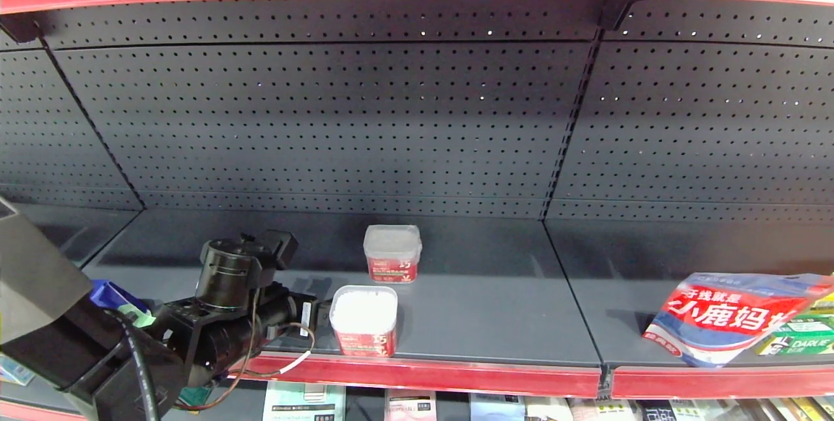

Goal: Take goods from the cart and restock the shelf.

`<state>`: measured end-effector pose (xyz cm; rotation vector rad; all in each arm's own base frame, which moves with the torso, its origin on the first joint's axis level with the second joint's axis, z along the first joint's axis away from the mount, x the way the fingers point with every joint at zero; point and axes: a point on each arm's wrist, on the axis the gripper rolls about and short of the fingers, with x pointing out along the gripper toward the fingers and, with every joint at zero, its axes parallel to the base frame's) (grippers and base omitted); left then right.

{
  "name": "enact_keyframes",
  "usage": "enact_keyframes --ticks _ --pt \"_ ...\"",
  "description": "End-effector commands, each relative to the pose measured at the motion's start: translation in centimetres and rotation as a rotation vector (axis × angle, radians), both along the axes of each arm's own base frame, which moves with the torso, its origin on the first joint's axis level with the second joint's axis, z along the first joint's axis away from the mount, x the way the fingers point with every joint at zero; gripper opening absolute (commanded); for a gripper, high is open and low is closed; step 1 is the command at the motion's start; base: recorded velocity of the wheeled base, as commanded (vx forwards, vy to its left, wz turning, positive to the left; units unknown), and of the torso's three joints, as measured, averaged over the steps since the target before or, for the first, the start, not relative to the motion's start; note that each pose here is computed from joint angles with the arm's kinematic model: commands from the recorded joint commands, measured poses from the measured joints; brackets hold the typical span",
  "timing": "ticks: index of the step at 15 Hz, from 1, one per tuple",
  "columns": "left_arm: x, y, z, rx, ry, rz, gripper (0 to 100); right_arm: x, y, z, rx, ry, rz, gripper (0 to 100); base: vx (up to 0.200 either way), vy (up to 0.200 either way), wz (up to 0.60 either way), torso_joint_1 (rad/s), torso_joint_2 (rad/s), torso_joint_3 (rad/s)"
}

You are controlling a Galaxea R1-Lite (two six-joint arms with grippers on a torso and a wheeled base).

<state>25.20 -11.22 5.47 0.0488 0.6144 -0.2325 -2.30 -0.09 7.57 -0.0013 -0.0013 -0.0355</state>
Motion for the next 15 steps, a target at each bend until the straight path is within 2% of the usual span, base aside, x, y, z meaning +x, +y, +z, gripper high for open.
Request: enact_keyframes --ticks 1,15 --pt "0.1 -0.1 0.1 -0.002 -0.005 -0.001 100 0.0 0.0 0.0 0.000 0.001 0.000 100 0.000 0.000 0.00 0.000 0.00 0.000" --pt "0.6 -1.3 -0.3 -0.006 -0.010 -0.029 100 0.0 0.0 0.0 0.000 0.001 0.000 100 0.000 0.000 0.00 0.000 0.00 0.000"
